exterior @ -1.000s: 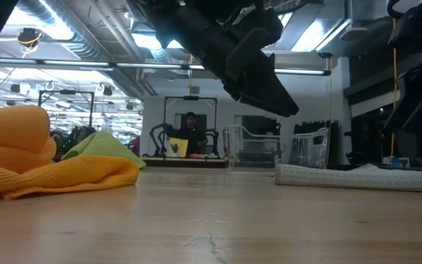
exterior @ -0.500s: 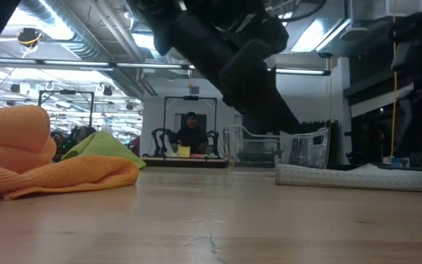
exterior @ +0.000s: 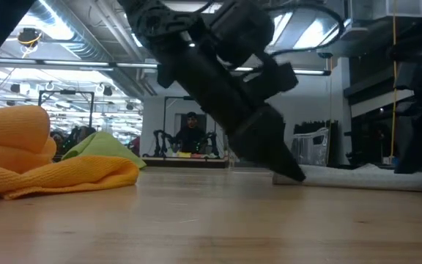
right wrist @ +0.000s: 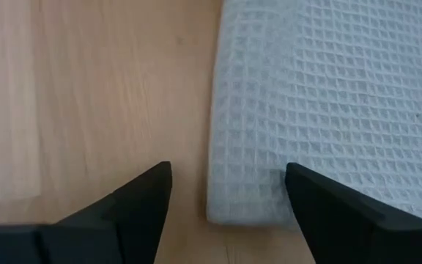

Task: Fold microfiber towels
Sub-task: Fold the gray microfiber

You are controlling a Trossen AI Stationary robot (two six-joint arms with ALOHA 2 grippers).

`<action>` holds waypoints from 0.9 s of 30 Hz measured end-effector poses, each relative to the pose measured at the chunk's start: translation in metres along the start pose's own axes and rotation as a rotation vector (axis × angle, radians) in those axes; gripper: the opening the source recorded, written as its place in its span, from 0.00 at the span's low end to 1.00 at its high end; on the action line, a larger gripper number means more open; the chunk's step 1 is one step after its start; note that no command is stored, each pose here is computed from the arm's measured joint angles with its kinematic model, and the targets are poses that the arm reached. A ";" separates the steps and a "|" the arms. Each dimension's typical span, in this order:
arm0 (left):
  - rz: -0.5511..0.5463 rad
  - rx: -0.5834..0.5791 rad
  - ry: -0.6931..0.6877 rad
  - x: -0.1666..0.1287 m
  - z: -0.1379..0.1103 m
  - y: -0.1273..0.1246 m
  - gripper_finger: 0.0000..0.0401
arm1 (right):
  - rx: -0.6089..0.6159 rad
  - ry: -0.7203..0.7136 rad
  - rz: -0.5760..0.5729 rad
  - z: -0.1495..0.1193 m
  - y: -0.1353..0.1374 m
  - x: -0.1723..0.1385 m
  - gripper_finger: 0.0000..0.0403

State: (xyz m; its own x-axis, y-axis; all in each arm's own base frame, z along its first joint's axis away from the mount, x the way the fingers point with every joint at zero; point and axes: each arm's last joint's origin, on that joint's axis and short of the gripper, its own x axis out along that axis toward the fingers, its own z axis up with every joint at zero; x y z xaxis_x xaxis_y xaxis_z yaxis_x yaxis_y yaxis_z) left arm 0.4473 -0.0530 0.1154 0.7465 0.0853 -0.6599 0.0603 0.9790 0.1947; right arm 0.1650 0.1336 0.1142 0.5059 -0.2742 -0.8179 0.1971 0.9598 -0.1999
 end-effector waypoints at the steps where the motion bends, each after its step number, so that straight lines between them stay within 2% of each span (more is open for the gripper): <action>1: 0.018 0.001 0.007 0.000 -0.001 0.001 0.37 | -0.002 0.001 -0.001 0.000 0.000 0.000 0.68; 4: 0.053 0.000 0.007 0.000 0.000 0.002 0.37 | -0.002 0.001 -0.003 0.000 0.000 0.001 0.68; 12: 0.034 0.050 -0.041 -0.007 0.008 -0.007 0.37 | -0.004 0.003 -0.004 0.000 0.000 0.001 0.68; 20: 0.130 0.065 -0.008 -0.006 0.006 0.002 0.37 | -0.005 0.005 -0.006 -0.001 0.000 0.001 0.68; 24: 0.008 0.003 0.036 -0.003 -0.001 0.008 0.37 | -0.005 0.005 -0.006 -0.001 0.000 0.001 0.68; 27: 0.000 -0.039 0.075 -0.002 -0.005 0.012 0.37 | -0.005 0.005 -0.005 -0.001 0.000 0.001 0.68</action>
State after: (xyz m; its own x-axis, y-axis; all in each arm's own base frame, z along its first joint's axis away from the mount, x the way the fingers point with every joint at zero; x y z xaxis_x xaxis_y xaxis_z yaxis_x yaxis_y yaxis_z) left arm 0.4428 -0.0403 0.1153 0.6943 0.0973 -0.7131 0.0335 0.9854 0.1670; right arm 0.1650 0.1335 0.1130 0.5008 -0.2792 -0.8193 0.1955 0.9586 -0.2071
